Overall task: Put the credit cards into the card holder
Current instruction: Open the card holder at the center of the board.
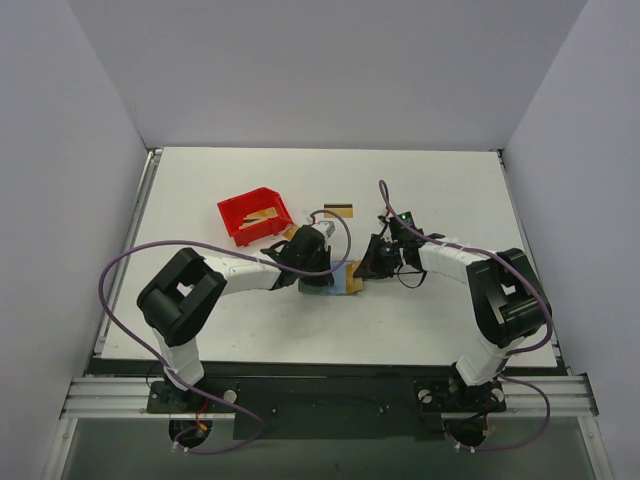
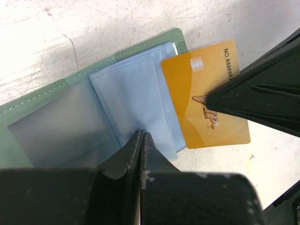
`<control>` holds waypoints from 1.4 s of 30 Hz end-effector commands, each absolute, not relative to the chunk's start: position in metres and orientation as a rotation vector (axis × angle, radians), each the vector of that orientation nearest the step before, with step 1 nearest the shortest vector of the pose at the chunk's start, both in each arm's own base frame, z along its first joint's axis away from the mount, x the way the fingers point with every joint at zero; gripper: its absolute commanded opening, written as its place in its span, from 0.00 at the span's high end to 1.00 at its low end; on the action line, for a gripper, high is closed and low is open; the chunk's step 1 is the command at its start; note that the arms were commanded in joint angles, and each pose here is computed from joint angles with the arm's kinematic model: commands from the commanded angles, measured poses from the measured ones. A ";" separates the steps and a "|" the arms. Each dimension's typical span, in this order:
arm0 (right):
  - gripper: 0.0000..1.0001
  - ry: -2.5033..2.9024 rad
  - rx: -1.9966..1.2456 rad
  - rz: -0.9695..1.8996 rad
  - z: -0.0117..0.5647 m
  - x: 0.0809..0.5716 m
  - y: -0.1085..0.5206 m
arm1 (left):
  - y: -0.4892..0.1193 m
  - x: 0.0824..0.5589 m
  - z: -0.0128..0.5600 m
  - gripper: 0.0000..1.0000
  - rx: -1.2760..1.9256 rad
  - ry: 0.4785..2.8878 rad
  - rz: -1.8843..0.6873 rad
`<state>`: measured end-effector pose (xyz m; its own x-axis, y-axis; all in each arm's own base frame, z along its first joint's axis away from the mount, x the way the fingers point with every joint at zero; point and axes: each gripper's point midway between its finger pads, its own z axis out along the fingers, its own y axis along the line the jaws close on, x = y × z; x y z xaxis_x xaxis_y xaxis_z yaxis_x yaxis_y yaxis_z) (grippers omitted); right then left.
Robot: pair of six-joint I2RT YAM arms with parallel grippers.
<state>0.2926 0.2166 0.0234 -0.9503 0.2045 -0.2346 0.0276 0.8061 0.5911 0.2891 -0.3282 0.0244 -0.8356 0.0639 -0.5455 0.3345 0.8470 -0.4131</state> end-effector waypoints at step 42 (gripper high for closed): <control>1.00 2.716 0.120 0.923 0.033 0.297 0.244 | -0.263 0.275 0.012 1.00 0.208 2.606 -0.476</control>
<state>0.2928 0.2361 0.0301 -0.9593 0.1663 -0.2283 -0.0024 0.8035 0.5953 0.2807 -0.2728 0.0218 -0.8606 0.0563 -0.5061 0.2452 0.9168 -0.3151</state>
